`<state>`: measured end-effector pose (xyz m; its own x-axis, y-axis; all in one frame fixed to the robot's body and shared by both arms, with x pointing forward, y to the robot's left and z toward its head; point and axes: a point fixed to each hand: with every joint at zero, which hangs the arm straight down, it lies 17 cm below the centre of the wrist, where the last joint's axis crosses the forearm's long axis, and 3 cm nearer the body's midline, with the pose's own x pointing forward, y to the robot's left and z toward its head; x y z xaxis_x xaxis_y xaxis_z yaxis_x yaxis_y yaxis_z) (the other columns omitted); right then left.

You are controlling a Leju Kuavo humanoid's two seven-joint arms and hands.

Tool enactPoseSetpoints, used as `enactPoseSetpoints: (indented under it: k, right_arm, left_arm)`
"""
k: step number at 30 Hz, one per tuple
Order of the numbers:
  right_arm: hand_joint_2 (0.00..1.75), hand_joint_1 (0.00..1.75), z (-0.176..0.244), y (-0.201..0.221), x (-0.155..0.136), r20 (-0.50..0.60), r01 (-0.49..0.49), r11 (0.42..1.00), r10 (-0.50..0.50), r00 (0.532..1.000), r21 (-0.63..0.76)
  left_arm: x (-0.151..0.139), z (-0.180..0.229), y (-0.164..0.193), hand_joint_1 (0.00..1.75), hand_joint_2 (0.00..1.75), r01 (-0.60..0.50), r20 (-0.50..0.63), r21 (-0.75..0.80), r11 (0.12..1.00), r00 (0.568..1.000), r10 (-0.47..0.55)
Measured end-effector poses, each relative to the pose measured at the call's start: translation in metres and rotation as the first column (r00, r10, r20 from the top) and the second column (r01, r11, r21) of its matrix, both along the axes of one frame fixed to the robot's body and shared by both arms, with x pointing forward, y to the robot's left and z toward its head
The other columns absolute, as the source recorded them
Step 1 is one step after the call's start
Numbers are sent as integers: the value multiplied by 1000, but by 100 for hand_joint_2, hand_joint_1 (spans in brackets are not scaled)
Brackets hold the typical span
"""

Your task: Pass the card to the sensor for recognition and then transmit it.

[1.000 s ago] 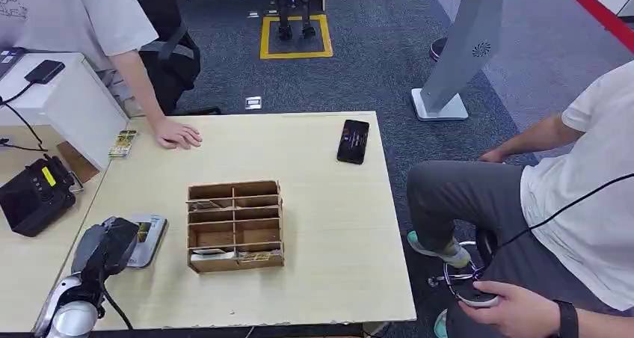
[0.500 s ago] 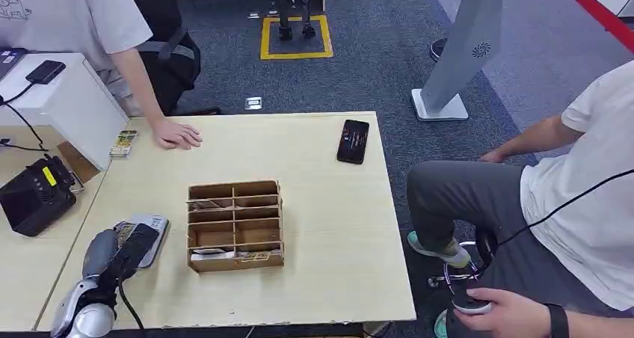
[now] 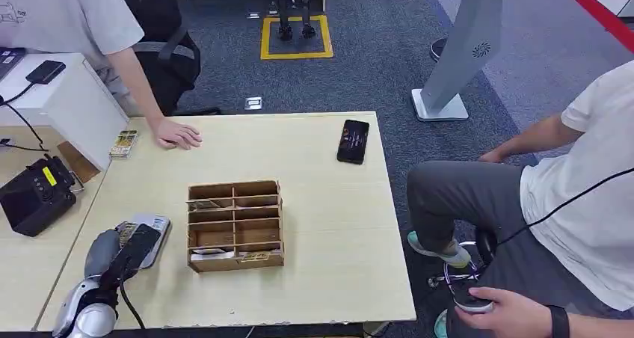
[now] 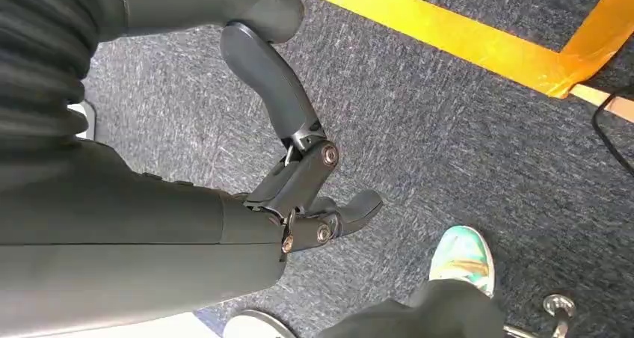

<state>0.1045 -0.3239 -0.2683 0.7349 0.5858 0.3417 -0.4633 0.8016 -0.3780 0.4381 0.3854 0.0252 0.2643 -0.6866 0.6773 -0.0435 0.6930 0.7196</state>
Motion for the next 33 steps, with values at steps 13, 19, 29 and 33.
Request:
enactPoseSetpoints:
  k: [13, 19, 29, 33]
  right_arm:
    - [175, 0, 0, 2, 0, -5, -24, 1000, 24, 1000, -1]
    - [175, 0, 0, 5, 2, 0, -57, 998, 57, 998, -2]
    - [175, 0, -1, 9, 0, -19, -113, 994, 113, 993, -10]
    - [175, 0, -2, 16, 1, -36, -159, 987, 159, 987, -3]
  left_arm:
    - [-3, -10, 0, 175, 175, 0, -25, 53, 999, 1000, 1]
    - [-4, -13, -19, 175, 175, 56, 9, -73, 996, 998, -55]
    - [32, 150, 31, 175, 175, 109, 540, -572, 813, 796, 274]
    - [54, 254, 64, 175, 175, 29, 732, -372, 928, 623, 274]
